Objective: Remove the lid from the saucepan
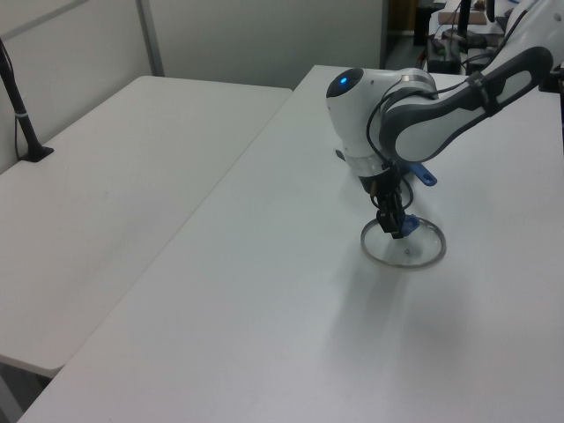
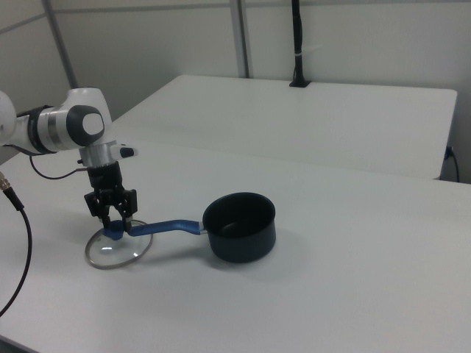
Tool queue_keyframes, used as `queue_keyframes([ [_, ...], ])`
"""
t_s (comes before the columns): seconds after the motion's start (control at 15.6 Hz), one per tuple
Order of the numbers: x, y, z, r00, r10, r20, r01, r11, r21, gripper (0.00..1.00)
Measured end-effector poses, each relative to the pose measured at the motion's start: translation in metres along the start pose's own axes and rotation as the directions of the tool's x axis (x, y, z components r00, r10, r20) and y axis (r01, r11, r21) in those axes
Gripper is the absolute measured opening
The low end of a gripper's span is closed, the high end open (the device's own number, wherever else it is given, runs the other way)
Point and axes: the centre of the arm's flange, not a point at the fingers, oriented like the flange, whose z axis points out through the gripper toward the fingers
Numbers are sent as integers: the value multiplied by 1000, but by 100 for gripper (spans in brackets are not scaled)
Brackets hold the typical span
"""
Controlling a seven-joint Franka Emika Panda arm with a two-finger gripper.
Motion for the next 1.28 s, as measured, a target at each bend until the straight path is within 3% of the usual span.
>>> queue_keyframes([
  [0.13, -1, 5, 2, 1000, -5, 6, 5, 1000, -2, 62],
  [0.38, -1, 25, 16, 999, 8, 37, -8, 1000, 2, 97],
  [0.45, -2, 27, 11, 999, 11, 40, -11, 1000, 3, 100],
  [0.64, -6, 32, -19, 1000, 19, 3, -19, 1000, 22, 100],
  [0.9, -19, 63, -82, 992, 72, -100, -62, 992, 107, 100],
  [1.09, -44, 116, -120, 982, 126, -142, -104, 983, 154, 100],
  [1.28, -77, 175, -136, 986, 113, -126, -90, 980, 178, 100],
])
